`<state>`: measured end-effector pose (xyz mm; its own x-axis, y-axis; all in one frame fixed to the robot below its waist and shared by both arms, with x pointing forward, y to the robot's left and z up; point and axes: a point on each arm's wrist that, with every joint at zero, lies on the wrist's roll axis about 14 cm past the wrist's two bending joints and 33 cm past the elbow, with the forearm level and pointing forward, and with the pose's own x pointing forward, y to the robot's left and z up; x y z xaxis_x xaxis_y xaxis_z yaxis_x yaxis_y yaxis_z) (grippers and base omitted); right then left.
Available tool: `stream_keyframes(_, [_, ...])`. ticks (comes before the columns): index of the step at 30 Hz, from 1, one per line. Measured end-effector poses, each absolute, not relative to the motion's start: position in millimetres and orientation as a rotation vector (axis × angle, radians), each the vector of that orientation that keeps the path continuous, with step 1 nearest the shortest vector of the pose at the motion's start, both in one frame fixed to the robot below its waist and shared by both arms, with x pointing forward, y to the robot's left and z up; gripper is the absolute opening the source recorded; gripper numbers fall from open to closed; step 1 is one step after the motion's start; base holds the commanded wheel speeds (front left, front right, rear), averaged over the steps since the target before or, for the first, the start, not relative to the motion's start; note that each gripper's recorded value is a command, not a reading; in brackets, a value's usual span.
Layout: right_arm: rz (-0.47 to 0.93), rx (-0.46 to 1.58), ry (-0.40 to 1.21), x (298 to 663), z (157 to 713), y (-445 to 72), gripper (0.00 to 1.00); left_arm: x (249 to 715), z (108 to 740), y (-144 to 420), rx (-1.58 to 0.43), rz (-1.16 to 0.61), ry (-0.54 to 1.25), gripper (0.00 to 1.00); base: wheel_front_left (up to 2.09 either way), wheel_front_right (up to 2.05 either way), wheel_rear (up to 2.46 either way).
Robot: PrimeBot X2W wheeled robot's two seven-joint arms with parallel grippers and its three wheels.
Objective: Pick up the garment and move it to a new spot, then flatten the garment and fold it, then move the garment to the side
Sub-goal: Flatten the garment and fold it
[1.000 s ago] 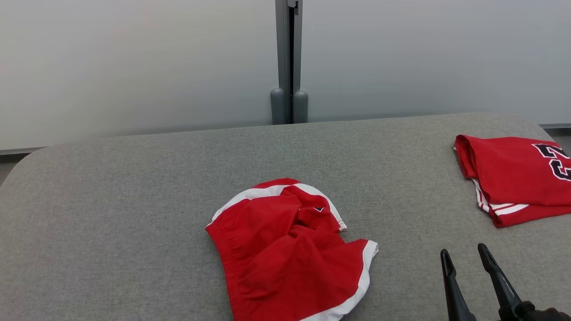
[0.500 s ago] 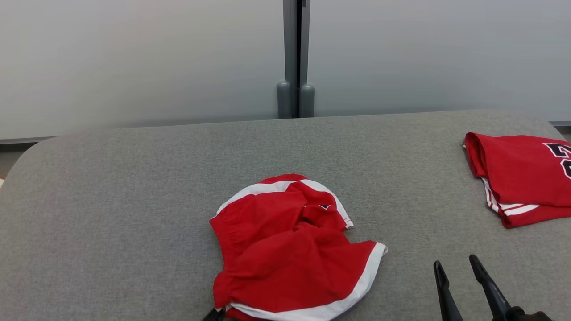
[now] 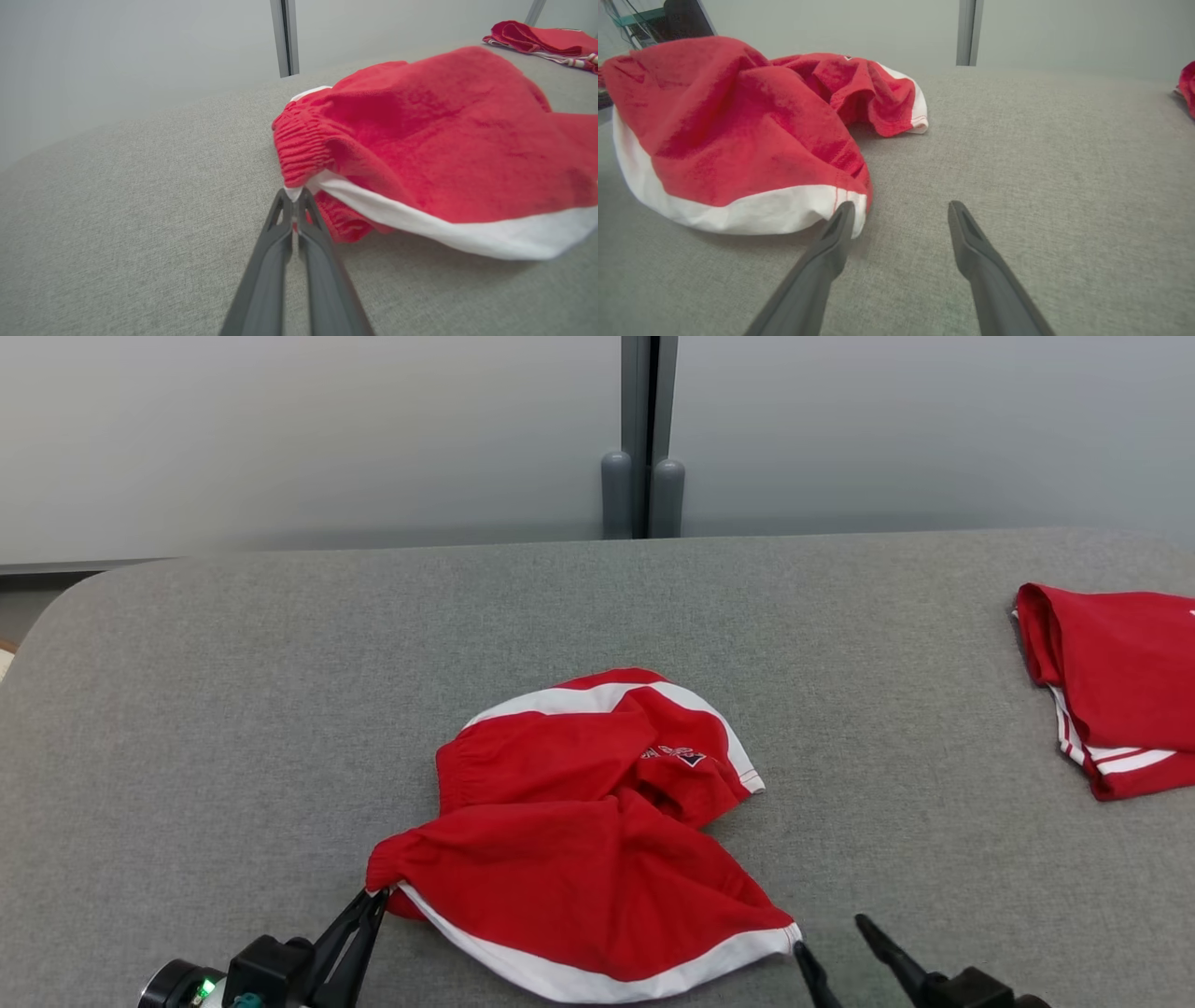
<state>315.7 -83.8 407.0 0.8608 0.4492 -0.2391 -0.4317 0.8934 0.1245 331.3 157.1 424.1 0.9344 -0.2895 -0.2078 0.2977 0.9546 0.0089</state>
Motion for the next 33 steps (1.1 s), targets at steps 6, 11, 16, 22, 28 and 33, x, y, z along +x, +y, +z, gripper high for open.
stream_keyframes(6, [0.577,0.098,0.347,306,390,-58,1.0,338,423,157,0.039,-0.299,0.211,0.0,0.0,0.0,0.0])
stream_keyframes(11, [0.619,0.11,0.371,301,386,-50,0.47,341,422,156,0.032,-0.295,0.211,0.0,0.0,0.0,0.0])
stream_keyframes(16, [0.633,0.12,0.372,302,388,-47,0.0,341,421,156,0.03,-0.295,0.216,0.0,0.0,0.0,0.0])
stream_keyframes(22, [0.55,0.137,0.218,339,431,-73,0.0,350,435,144,0.001,-0.333,0.173,0.0,0.0,0.0,0.0])
stream_keyframes(28, [0.451,-0.017,-0.031,397,506,-134,0.0,387,485,99,0.002,-0.566,0.149,0.0,0.0,0.0,0.0])
stream_keyframes(33, [0.38,-0.179,-0.2,458,577,-178,0.0,430,549,70,0.01,-0.755,0.207,0.0,0.0,0.0,0.0])
